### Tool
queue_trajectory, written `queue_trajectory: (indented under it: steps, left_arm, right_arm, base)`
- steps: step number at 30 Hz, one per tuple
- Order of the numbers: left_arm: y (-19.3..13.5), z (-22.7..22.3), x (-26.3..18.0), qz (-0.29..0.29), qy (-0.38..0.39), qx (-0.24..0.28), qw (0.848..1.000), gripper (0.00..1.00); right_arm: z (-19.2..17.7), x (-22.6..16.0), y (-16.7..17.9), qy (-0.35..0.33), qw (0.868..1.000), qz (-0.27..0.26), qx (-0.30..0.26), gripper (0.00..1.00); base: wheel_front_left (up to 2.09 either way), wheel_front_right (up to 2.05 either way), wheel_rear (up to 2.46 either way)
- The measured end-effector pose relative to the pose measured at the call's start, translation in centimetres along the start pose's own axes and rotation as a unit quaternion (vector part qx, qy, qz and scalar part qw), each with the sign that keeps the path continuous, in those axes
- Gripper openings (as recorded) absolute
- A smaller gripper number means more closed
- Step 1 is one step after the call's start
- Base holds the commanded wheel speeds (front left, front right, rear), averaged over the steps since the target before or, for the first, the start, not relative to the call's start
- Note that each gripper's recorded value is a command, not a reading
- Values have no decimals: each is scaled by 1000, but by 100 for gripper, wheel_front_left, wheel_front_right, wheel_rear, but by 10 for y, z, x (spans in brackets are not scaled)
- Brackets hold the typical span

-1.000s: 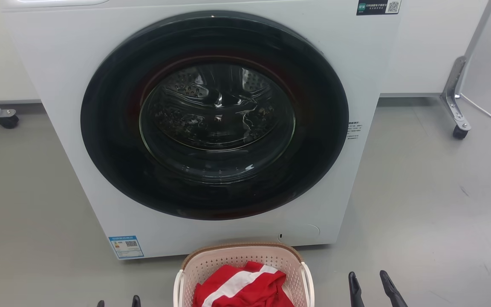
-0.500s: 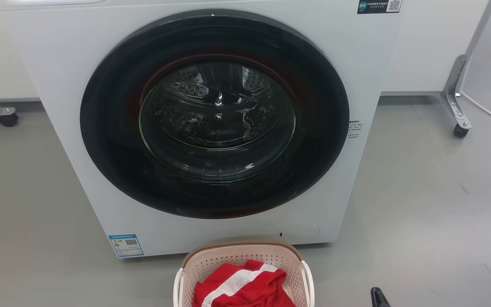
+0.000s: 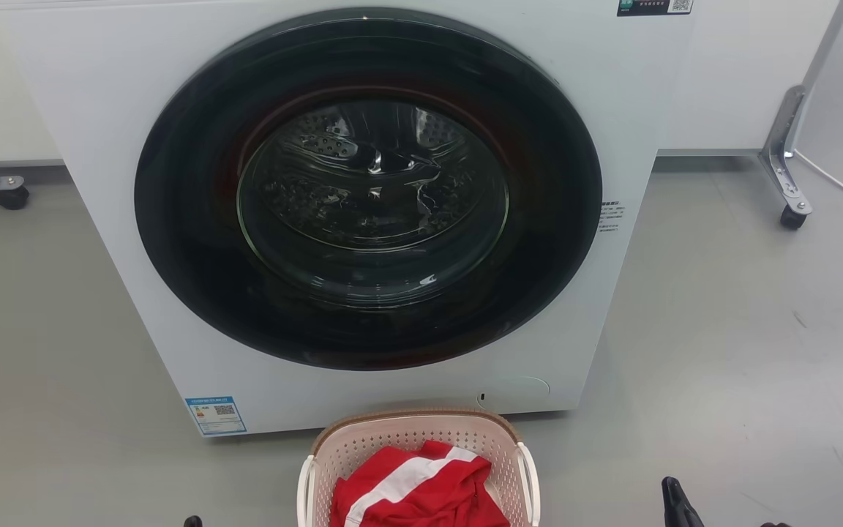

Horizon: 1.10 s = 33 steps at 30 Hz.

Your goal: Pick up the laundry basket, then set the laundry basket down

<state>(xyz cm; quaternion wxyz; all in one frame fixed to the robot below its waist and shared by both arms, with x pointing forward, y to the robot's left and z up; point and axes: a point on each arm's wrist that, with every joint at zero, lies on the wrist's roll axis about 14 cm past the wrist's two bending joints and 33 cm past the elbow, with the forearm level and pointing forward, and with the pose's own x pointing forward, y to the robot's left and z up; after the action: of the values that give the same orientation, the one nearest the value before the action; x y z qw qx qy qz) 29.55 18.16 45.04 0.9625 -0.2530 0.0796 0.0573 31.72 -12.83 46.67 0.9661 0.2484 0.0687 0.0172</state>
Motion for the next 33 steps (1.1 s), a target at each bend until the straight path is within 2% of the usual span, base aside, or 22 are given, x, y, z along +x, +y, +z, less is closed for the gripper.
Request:
queue_trajectory:
  steps: [16, 33]
  left_arm:
    - [2, 2, 16, 4, 18, -106, 994, 0]
    - [0, 6, 34, -1, 30, -226, 974, 0]
  right_arm:
    - [5, 13, -19, 13, 993, -26, 111, 0]
    - [14, 26, -33, 13, 972, -37, 231, 0]
  base:
    - [0, 0, 0]
    - [0, 0, 0]
